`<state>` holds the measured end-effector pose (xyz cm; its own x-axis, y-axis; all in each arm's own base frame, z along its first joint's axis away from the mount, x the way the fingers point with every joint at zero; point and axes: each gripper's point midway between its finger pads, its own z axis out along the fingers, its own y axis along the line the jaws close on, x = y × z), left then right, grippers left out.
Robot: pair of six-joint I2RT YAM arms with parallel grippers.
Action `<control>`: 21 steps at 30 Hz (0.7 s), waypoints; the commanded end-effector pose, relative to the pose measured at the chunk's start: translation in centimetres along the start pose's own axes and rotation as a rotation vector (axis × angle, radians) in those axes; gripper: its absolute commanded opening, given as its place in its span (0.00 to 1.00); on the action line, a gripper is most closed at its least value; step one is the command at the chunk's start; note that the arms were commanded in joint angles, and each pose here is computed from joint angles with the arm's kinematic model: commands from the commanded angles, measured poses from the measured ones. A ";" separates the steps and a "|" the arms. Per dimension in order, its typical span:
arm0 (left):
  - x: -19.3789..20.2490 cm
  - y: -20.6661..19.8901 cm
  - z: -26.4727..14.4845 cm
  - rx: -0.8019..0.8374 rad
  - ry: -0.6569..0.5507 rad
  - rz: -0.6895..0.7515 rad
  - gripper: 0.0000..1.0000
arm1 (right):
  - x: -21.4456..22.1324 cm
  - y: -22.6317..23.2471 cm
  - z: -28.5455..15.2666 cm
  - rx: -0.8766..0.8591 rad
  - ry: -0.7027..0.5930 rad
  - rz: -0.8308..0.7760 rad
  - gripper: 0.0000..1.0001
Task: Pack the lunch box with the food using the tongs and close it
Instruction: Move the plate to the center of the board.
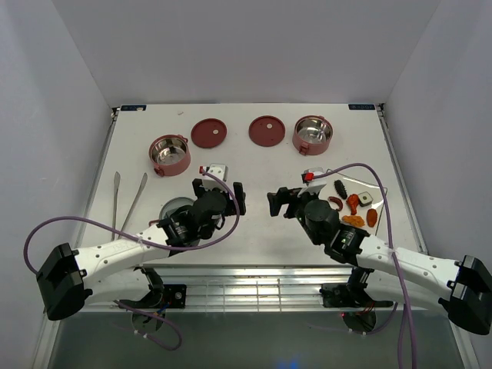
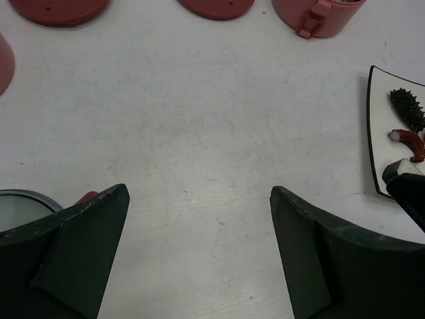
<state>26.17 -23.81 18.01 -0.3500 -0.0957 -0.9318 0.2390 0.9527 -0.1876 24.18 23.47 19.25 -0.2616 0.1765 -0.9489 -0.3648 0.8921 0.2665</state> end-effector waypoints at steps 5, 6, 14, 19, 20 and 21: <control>-2.7 -0.4 -0.5 -0.005 -0.024 -0.035 0.98 | -2.5 0.1 -0.3 0.015 -0.065 0.033 0.90; -2.7 -0.9 -0.5 0.016 -0.018 -0.039 0.98 | -2.5 -0.1 -0.3 0.030 -0.060 0.025 0.90; -1.9 -1.8 -0.8 0.098 -0.019 -0.065 0.98 | 0.1 -6.4 0.1 0.382 0.090 -0.130 0.96; -1.0 -2.4 -1.3 0.165 -0.024 -0.094 0.98 | 0.8 -10.4 0.6 0.575 0.158 -0.179 0.69; -0.7 -2.1 -1.5 0.167 -0.023 -0.095 0.98 | 2.1 -11.3 0.8 0.611 0.209 -0.197 0.66; -0.5 -2.0 -1.6 0.170 -0.021 -0.097 0.98 | 2.4 -11.8 0.9 0.628 0.230 -0.200 0.65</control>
<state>24.89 -25.06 18.37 -0.3709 -0.1411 -0.9179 0.3256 0.9059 -0.2708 28.08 16.42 14.37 -0.4082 -0.0374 -0.9121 0.0178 0.9986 -0.0489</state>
